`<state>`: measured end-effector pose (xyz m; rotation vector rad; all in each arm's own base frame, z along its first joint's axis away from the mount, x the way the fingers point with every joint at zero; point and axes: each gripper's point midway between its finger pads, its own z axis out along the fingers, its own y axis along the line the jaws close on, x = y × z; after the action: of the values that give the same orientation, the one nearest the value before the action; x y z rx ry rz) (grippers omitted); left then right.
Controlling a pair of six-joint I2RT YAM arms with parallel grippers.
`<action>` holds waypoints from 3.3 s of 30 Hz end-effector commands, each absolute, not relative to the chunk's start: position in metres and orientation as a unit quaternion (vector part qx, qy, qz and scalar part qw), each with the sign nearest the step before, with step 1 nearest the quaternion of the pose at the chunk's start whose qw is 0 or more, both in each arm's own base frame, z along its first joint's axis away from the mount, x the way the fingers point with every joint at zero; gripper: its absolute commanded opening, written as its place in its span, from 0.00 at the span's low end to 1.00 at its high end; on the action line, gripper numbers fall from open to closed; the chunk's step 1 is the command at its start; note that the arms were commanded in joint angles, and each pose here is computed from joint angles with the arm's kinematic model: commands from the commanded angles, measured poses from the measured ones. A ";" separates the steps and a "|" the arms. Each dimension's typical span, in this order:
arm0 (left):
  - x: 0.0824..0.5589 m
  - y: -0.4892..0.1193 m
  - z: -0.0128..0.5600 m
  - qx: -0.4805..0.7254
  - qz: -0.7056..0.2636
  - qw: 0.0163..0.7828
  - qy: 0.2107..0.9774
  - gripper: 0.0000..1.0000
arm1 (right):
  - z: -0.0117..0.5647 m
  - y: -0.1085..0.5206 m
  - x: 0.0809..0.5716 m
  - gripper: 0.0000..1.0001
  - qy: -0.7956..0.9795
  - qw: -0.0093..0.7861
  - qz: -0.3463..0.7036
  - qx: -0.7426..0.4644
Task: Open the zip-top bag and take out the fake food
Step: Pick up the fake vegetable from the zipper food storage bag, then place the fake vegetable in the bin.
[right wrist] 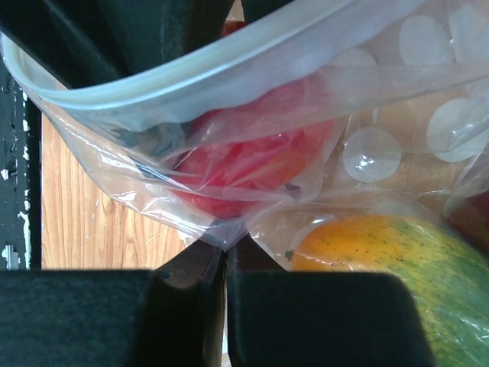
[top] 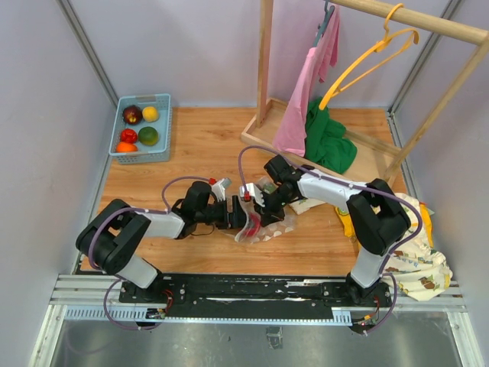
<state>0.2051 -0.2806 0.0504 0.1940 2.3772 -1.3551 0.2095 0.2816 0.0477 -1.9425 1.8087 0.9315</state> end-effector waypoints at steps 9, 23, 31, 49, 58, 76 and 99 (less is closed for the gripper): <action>0.223 -0.301 0.057 0.068 -0.493 0.217 0.840 0.86 | 0.064 0.309 0.202 0.01 0.616 0.176 0.382 -0.666; 0.225 -0.275 0.064 0.053 -0.453 0.240 0.857 0.34 | 0.059 0.281 0.230 0.01 0.646 0.197 0.335 -0.657; 0.229 -0.244 0.077 0.030 -0.442 0.258 0.859 0.29 | 0.054 0.271 0.238 0.01 0.657 0.200 0.309 -0.658; 0.258 -0.184 0.111 -0.054 -0.398 0.292 0.868 0.21 | 0.060 0.263 0.245 0.02 0.666 0.212 0.315 -0.643; 0.301 -0.129 0.146 -0.106 -0.368 0.340 0.859 0.21 | 0.061 0.264 0.245 0.05 0.664 0.212 0.321 -0.641; 0.433 0.029 0.205 -0.221 -0.256 0.443 0.830 0.21 | 0.061 0.268 0.243 0.08 0.664 0.205 0.333 -0.637; 0.507 0.118 0.150 -0.294 -0.086 0.379 0.873 0.20 | 0.051 0.274 0.243 0.09 0.672 0.179 0.355 -0.625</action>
<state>0.5073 0.1060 0.1525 -0.7048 2.2189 -0.2818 0.2400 0.2738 0.0476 -1.7929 1.8845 0.9645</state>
